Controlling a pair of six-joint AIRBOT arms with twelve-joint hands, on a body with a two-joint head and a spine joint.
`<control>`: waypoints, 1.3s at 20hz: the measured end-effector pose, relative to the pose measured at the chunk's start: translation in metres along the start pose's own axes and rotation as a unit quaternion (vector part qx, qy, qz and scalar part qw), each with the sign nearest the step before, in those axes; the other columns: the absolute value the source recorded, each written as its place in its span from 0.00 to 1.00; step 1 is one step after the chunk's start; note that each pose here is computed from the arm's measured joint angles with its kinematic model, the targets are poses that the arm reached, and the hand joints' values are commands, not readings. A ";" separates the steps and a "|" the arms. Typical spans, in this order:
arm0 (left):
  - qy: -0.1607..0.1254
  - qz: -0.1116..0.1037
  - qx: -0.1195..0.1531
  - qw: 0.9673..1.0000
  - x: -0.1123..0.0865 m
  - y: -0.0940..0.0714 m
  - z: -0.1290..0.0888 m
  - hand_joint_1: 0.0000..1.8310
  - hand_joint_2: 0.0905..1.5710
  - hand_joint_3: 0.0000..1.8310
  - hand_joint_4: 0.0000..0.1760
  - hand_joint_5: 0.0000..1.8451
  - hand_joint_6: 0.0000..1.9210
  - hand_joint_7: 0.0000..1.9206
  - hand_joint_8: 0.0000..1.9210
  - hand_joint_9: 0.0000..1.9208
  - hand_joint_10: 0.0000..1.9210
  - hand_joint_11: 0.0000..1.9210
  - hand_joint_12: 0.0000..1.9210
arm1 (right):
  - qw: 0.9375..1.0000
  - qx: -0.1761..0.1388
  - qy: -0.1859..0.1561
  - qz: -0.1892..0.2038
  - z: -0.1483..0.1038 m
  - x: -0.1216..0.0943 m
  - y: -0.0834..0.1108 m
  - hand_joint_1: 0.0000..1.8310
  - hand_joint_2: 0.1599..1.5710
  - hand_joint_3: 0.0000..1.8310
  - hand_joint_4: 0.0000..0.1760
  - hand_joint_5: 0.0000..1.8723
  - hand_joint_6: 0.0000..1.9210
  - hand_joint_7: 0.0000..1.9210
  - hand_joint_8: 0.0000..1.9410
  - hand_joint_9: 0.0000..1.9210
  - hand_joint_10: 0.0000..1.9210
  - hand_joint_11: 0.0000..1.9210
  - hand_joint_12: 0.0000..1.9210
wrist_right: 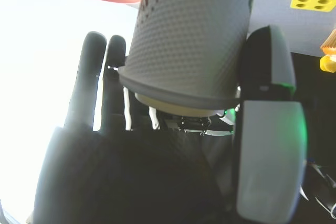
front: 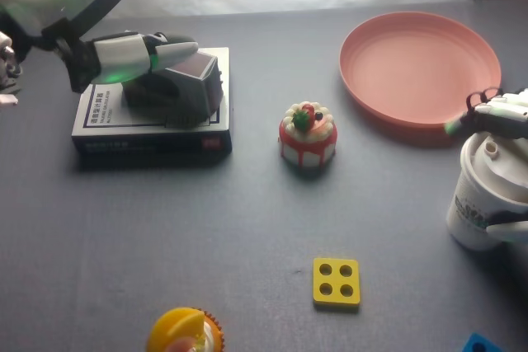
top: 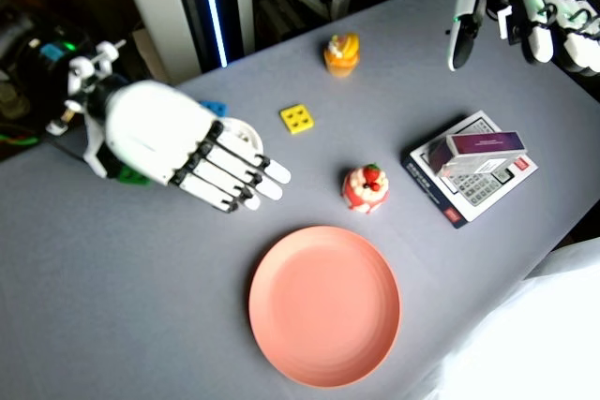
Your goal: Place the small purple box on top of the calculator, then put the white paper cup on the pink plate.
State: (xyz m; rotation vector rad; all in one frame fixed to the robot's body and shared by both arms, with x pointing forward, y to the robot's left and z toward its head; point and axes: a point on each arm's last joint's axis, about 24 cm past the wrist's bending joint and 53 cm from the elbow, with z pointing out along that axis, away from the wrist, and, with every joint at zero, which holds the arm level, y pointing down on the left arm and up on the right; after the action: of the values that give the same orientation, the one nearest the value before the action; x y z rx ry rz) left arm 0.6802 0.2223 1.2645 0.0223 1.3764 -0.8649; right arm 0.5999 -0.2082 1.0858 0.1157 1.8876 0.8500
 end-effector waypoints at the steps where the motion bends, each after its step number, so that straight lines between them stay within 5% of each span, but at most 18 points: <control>1: 0.001 -0.002 -0.001 1.000 0.001 0.001 -0.001 0.44 0.72 0.00 0.70 0.03 0.01 0.00 0.00 0.00 0.00 0.00 0.00 | 1.000 -0.004 0.002 0.004 -0.001 -0.001 0.002 0.68 0.70 0.01 0.00 0.12 0.67 0.20 0.68 0.28 0.92 0.32 1.00; 2: 0.003 -0.005 -0.002 1.000 0.002 0.001 -0.001 0.44 0.72 0.00 0.72 0.03 0.01 0.00 0.00 0.00 0.00 0.00 0.00 | 1.000 -0.009 -0.002 0.004 -0.001 -0.005 0.005 0.67 0.69 0.00 0.00 0.14 0.68 0.22 0.69 0.23 0.92 0.23 1.00; 6: 0.012 -0.010 0.006 1.000 0.007 -0.002 -0.002 0.46 0.71 0.00 0.74 0.05 0.01 0.00 0.00 0.00 0.00 0.00 0.00 | 0.997 -0.043 -0.063 0.003 0.005 -0.048 0.024 0.68 0.69 0.00 0.00 0.12 0.63 0.18 0.68 0.23 0.92 0.25 1.00; 7: 0.016 -0.006 0.012 1.000 0.009 -0.005 -0.002 0.45 0.72 0.00 0.60 0.05 0.00 0.00 0.00 0.00 0.00 0.00 0.24 | 0.995 -0.049 -0.085 0.002 0.008 -0.065 0.027 0.68 0.70 0.00 0.00 0.12 0.61 0.17 0.64 0.19 0.88 0.23 1.00; 8: 0.017 -0.007 0.013 1.000 0.009 -0.005 -0.002 0.45 0.72 0.00 0.60 0.05 0.00 0.00 0.00 0.00 0.00 0.00 0.24 | 0.994 -0.052 -0.093 0.002 0.010 -0.070 0.028 0.68 0.70 0.00 0.00 0.12 0.61 0.17 0.64 0.19 0.88 0.23 1.00; 9: 0.017 -0.010 0.013 1.000 0.010 -0.006 -0.003 0.48 0.71 0.00 0.58 0.05 0.00 0.00 0.00 0.00 0.00 0.00 0.43 | 0.993 -0.051 -0.110 0.005 0.014 -0.081 0.026 0.70 0.70 0.00 0.00 0.13 0.54 0.13 0.54 0.13 0.85 0.18 1.00; 11: 0.024 -0.012 0.016 1.000 0.015 -0.006 -0.005 0.49 0.71 0.00 0.57 0.05 0.00 0.00 0.00 0.00 0.00 0.00 0.38 | 0.992 -0.042 -0.121 0.005 0.027 -0.089 0.022 0.70 0.71 0.00 0.00 0.13 0.50 0.13 0.52 0.12 0.86 0.17 1.00; 14: 0.027 -0.022 0.017 0.999 0.019 -0.007 -0.007 0.47 0.72 0.00 0.60 0.04 0.01 0.00 0.00 0.00 0.00 0.00 0.10 | 0.991 -0.026 -0.130 0.004 0.056 -0.104 0.018 0.63 0.72 0.00 0.00 0.13 0.51 0.15 0.54 0.09 0.77 0.04 1.00; 15: 0.028 -0.024 0.022 0.999 0.020 -0.010 -0.008 0.46 0.73 0.00 0.64 0.04 0.00 0.00 0.00 0.00 0.00 0.00 0.04 | 0.991 -0.016 -0.132 0.003 0.070 -0.110 0.015 0.71 0.74 0.00 0.00 0.13 0.53 0.14 0.53 0.11 0.72 0.02 0.98; 17: 0.026 -0.024 0.030 0.999 0.019 -0.014 -0.008 0.45 0.73 0.00 0.64 0.04 0.00 0.00 0.00 0.00 0.00 0.00 0.03 | 0.992 0.003 -0.129 0.008 0.089 -0.115 0.007 0.72 0.74 0.00 0.00 0.15 0.48 0.16 0.49 0.09 0.69 0.00 0.94; 18: 0.023 -0.025 0.033 0.999 0.017 -0.015 -0.008 0.45 0.73 0.00 0.61 0.03 0.00 0.00 0.00 0.00 0.00 0.00 0.03 | 0.992 0.025 -0.120 0.014 0.105 -0.116 -0.004 0.71 0.79 0.01 0.00 0.18 0.45 0.29 0.74 0.15 0.75 0.09 0.99; 19: 0.022 -0.026 0.034 0.999 0.017 -0.016 -0.008 0.45 0.73 0.00 0.59 0.03 0.00 0.00 0.00 0.00 0.00 0.00 0.03 | 0.992 0.035 -0.116 0.019 0.112 -0.117 -0.011 0.69 0.76 0.00 0.00 0.16 0.45 0.17 0.63 0.14 0.77 0.10 1.00; 21: 0.020 -0.025 0.039 0.999 0.016 -0.018 -0.008 0.45 0.73 0.00 0.57 0.03 0.00 0.00 0.00 0.00 0.00 0.00 0.03 | 0.992 0.058 -0.106 0.032 0.125 -0.116 -0.026 0.66 0.75 0.00 0.00 0.16 0.48 0.15 0.57 0.15 0.79 0.15 0.99; 26: 0.015 -0.037 0.053 0.998 0.020 -0.023 -0.005 0.43 0.75 0.00 0.46 0.02 0.00 0.00 0.00 0.00 0.00 0.00 0.00 | 0.989 0.086 -0.096 0.068 0.133 -0.110 -0.045 0.66 0.71 0.00 0.00 0.14 0.48 0.21 0.60 0.23 0.78 0.21 0.98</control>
State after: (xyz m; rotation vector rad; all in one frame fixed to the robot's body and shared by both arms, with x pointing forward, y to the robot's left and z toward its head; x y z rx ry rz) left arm 0.6619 0.1985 1.2573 0.0660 1.3658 -1.0019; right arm 0.7760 -0.2224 1.1117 0.4219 1.7817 0.7378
